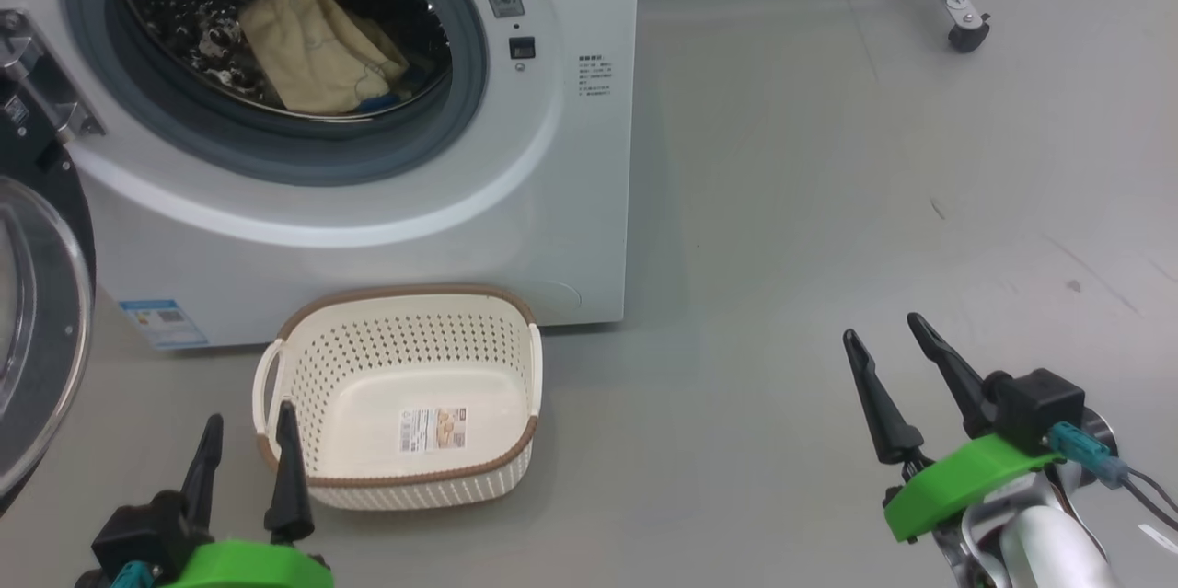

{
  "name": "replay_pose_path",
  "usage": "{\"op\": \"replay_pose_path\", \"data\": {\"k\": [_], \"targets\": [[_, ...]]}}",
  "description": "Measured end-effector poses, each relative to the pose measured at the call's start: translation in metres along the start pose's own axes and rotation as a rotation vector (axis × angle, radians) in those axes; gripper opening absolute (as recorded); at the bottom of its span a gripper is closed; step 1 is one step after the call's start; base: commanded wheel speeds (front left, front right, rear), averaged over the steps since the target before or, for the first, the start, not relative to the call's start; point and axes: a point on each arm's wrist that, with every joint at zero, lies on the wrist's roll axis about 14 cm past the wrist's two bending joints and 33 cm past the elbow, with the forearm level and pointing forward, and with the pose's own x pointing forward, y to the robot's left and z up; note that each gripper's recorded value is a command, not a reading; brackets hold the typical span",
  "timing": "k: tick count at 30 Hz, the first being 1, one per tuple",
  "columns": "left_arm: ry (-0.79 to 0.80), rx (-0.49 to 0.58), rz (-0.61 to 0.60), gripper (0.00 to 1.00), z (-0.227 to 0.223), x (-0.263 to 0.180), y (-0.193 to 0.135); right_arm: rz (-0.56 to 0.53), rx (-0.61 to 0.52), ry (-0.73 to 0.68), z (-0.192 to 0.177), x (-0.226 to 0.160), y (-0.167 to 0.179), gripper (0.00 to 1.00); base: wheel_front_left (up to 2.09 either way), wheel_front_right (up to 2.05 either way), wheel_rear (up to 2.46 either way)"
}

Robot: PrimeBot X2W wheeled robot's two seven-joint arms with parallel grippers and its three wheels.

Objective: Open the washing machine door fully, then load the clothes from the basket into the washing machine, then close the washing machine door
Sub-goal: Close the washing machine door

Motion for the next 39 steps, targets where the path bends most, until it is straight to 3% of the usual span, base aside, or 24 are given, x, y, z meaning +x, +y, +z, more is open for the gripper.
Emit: {"op": "replay_pose_path", "data": {"k": [13,39], "targets": [[-0.003,0.030,0.011,1.00,0.0016,-0.0017,0.0034,0.001,0.001,0.005,-0.0013,-0.0016,0.0003,1.00,-1.28,1.28,0.00],[-0.024,0.041,0.003,1.00,0.0081,-0.0029,-0.0017,0.005,-0.001,-0.010,0.0035,-0.0032,0.0019,1.00,-0.02,0.02,0.00]]}}
